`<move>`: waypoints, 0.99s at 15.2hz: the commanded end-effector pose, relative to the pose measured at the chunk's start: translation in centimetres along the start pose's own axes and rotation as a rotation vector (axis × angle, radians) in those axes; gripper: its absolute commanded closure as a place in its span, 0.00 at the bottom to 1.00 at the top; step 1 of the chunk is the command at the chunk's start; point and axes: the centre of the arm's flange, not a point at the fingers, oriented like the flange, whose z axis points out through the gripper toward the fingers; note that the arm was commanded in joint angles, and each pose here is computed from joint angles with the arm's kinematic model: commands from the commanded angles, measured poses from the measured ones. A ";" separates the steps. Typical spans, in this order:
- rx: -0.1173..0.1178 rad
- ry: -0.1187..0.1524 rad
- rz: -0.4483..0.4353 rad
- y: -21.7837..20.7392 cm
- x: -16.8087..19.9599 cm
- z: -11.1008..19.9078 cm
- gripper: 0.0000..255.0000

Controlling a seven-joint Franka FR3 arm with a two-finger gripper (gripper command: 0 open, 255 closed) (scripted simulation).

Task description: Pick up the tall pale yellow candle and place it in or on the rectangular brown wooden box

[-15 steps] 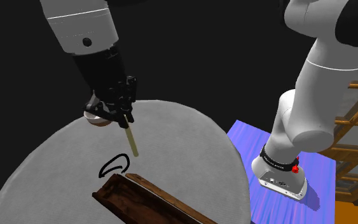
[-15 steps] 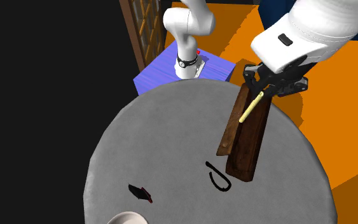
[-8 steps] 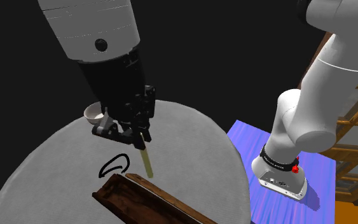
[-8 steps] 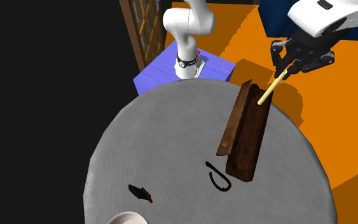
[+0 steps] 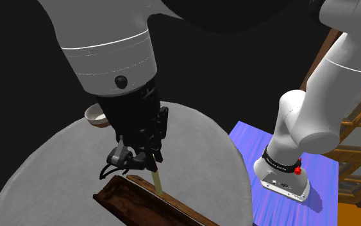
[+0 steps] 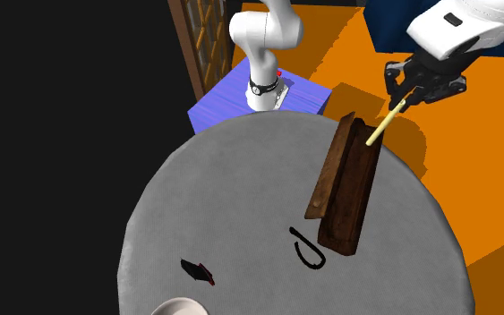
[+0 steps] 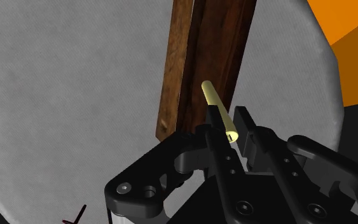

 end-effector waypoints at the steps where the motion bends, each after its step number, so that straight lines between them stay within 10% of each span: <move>1: 0.000 0.000 0.000 -0.1 0.1 1.0 1.00; 15: 0.000 0.000 0.000 -0.1 0.9 8.4 1.00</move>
